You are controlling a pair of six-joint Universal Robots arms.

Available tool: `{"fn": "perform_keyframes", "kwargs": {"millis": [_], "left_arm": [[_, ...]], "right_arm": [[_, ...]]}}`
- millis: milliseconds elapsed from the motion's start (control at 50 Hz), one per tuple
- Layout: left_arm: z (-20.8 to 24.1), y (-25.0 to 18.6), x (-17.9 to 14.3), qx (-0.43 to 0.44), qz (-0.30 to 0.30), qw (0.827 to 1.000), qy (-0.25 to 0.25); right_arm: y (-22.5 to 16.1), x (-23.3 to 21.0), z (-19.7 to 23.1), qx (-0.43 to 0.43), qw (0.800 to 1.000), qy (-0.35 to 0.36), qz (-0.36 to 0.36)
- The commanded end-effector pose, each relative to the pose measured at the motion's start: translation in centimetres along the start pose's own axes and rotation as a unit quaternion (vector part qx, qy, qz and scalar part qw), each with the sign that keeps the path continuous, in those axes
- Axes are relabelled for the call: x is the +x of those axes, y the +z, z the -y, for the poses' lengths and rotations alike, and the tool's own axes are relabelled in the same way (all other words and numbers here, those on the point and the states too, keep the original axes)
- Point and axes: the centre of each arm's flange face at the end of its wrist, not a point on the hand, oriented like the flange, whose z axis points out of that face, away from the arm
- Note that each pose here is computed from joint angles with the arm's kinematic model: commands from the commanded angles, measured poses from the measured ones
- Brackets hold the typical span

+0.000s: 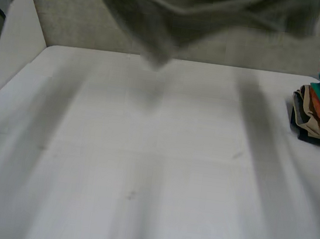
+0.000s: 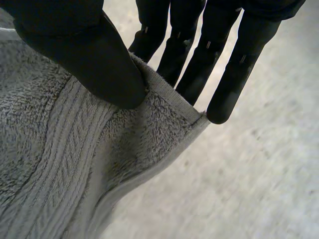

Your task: Fold the laundry.

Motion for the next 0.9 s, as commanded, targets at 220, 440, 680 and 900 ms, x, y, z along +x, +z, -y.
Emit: {"fn": "perform_keyframes", "kwargs": {"millis": [220, 440, 680, 900], "left_arm": [[-8.1, -11.5, 3.5, -0.260, -0.038, 0.964, -0.047], [-9.3, -16.8, 4.9, -0.327, -0.083, 0.941, -0.035], [-6.9, -17.1, 4.9, -0.302, -0.090, 0.948, -0.036], [-7.3, -18.0, 4.9, -0.316, -0.090, 0.944, -0.039]], "right_arm": [[-9.2, -6.4, -9.8, -0.296, 0.939, 0.030, 0.176], [-15.5, -7.9, -13.0, -0.418, 0.873, -0.018, 0.252], [-18.1, -8.3, -13.3, -0.445, 0.851, -0.013, 0.278], [-18.0, -5.9, -12.6, -0.429, 0.869, -0.027, 0.245]]}}
